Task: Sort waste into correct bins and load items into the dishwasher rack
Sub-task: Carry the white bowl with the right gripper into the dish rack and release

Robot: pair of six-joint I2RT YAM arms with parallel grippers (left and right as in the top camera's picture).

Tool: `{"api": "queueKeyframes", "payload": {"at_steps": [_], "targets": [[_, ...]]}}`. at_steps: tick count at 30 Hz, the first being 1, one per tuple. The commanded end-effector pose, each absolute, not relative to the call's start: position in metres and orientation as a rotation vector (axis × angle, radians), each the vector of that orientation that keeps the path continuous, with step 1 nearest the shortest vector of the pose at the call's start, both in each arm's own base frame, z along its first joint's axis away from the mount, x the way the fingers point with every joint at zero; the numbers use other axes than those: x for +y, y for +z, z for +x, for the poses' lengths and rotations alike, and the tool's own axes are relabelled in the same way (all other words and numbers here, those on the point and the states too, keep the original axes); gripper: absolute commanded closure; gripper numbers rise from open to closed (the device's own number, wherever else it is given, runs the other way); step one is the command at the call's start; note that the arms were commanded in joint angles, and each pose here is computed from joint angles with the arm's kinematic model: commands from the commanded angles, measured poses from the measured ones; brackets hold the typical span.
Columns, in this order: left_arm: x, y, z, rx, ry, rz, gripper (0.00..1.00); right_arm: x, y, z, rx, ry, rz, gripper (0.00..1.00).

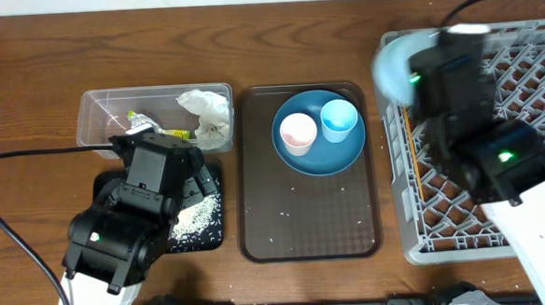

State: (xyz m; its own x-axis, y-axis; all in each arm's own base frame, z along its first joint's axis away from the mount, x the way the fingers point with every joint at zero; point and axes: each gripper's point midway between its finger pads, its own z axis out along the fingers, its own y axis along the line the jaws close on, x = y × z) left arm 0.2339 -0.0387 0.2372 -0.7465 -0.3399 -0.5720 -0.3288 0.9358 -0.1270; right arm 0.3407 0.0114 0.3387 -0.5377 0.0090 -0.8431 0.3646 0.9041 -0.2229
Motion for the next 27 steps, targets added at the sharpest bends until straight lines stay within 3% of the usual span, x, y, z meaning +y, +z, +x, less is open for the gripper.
{"api": "queueKeyframes", "payload": {"at_steps": [1, 6, 15, 22, 27], "targets": [[-0.034, 0.244, 0.235, 2.443, -0.013, -0.496, 0.02, -0.041, 0.360, 0.341, 1.987, -0.676, 0.424, 0.99], [-0.034, 0.244, 0.235, 2.443, -0.013, -0.496, 0.02, -0.084, 0.363, 0.361, 1.890, -0.774, 0.589, 0.99], [-0.034, 0.244, 0.235, 2.443, -0.014, -0.496, 0.02, -0.120, 0.346, 0.418, 1.797, -1.160, 0.582, 0.99], [-0.034, 0.244, 0.235, 2.443, -0.013, -0.496, 0.02, -0.126, 0.301, 0.469, 1.835, -1.351, 0.450, 0.99], [-0.034, 0.244, 0.235, 2.443, -0.013, -0.496, 0.02, -0.136, 0.265, 0.482, 1.884, -1.436, 0.421, 0.99]]}}
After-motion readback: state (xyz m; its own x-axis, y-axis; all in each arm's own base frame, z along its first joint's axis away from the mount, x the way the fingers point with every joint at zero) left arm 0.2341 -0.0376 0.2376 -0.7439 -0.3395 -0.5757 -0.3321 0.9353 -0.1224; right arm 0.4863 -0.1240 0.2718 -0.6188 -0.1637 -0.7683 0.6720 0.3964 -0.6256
